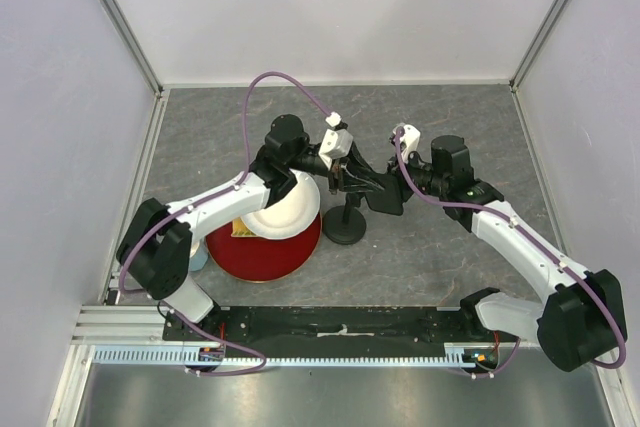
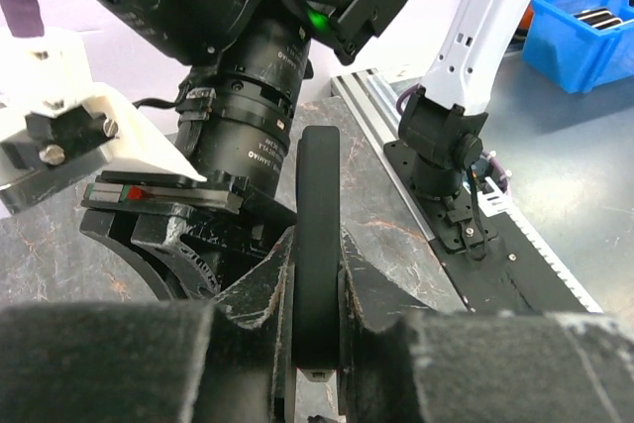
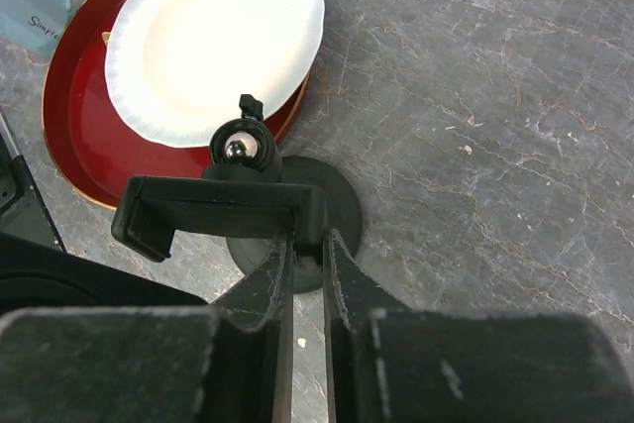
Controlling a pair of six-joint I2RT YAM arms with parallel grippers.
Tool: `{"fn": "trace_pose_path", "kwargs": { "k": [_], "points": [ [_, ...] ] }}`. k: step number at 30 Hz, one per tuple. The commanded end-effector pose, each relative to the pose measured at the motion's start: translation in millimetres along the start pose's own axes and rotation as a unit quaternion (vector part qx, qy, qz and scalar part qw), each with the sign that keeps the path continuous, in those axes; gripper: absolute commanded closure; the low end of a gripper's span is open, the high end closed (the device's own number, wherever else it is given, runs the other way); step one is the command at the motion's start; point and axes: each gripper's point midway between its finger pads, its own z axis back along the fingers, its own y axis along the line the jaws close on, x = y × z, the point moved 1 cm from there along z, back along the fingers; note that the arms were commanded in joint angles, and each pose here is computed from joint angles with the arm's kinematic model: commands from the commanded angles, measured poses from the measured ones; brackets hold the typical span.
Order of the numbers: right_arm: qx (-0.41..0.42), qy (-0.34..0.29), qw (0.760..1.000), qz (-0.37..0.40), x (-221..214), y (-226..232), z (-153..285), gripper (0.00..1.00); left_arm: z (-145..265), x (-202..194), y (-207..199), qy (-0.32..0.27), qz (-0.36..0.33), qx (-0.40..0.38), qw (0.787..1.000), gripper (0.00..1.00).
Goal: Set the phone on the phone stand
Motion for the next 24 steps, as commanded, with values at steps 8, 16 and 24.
{"fn": "trace_pose_path", "kwargs": {
  "k": [8,16,24],
  "points": [
    [0.052,-0.013,0.998,-0.016,9.6,17.9,0.5,1.0,10.8,7.9,30.7,0.006,-0.094,0.019,0.995,0.98],
    [0.047,-0.022,0.999,-0.008,13.4,19.1,5.6,1.0,18.5,0.2,37.9,0.014,-0.078,0.025,0.997,0.98],
    [0.036,-0.044,0.998,0.001,17.1,17.4,7.9,1.0,25.7,-5.6,33.1,0.034,-0.063,0.052,0.996,0.98]
  ]
}}
